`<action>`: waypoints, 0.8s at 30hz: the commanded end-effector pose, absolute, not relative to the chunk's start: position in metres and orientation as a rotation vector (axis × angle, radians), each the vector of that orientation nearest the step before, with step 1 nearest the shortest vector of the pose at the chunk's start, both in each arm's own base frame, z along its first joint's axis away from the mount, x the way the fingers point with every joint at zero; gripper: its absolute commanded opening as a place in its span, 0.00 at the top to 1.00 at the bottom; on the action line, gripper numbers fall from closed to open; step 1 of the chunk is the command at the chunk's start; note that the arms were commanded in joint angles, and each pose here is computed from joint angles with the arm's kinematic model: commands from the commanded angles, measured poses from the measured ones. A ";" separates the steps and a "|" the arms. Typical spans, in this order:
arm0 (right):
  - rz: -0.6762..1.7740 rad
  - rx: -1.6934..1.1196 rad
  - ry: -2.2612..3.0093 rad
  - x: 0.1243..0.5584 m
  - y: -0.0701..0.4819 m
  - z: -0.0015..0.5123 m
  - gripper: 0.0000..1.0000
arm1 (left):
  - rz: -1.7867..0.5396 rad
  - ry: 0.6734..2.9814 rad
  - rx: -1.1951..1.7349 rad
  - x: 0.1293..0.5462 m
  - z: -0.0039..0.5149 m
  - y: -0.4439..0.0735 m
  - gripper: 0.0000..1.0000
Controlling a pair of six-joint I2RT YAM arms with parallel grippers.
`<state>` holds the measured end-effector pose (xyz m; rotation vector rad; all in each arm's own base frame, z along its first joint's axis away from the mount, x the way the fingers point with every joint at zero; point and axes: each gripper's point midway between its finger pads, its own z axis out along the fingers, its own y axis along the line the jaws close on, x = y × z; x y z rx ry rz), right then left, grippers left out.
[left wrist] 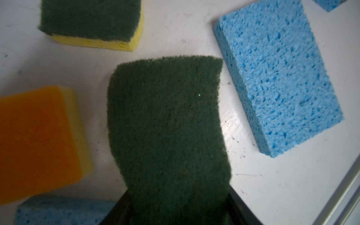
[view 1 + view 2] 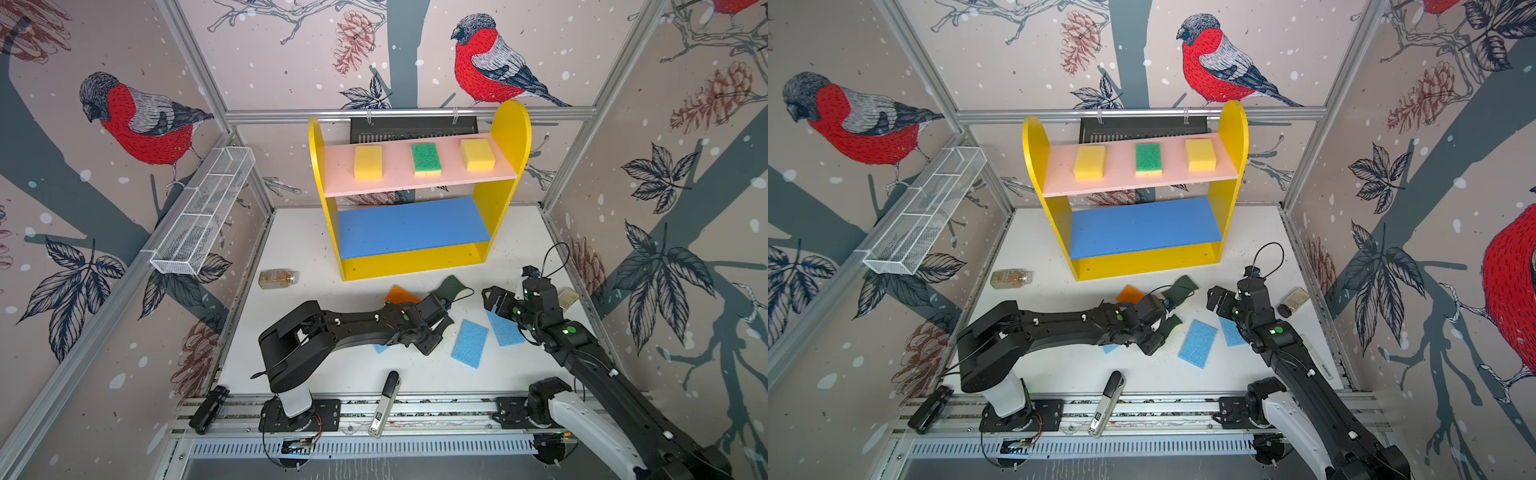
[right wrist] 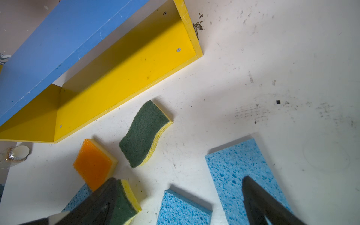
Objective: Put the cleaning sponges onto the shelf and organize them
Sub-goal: 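Close the left gripper on the dark-green scrub sponge and lift it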
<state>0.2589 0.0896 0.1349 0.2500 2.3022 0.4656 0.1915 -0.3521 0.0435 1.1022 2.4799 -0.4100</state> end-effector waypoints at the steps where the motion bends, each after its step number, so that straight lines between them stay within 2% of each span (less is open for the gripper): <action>1: 0.483 0.238 2.284 0.261 0.092 0.141 0.01 | -0.429 2.492 0.950 0.201 0.057 -0.351 0.41; 11: 0.508 0.227 2.264 0.260 0.094 0.146 0.00 | -0.461 2.411 0.620 0.225 0.109 -0.321 0.41; 20: 0.538 0.197 2.259 0.260 0.100 0.149 0.00 | -0.323 2.349 0.247 0.257 0.149 -0.269 0.40; 24: 0.543 0.184 2.261 0.261 0.102 0.150 0.00 | -0.294 2.258 0.182 0.273 0.173 -0.259 0.40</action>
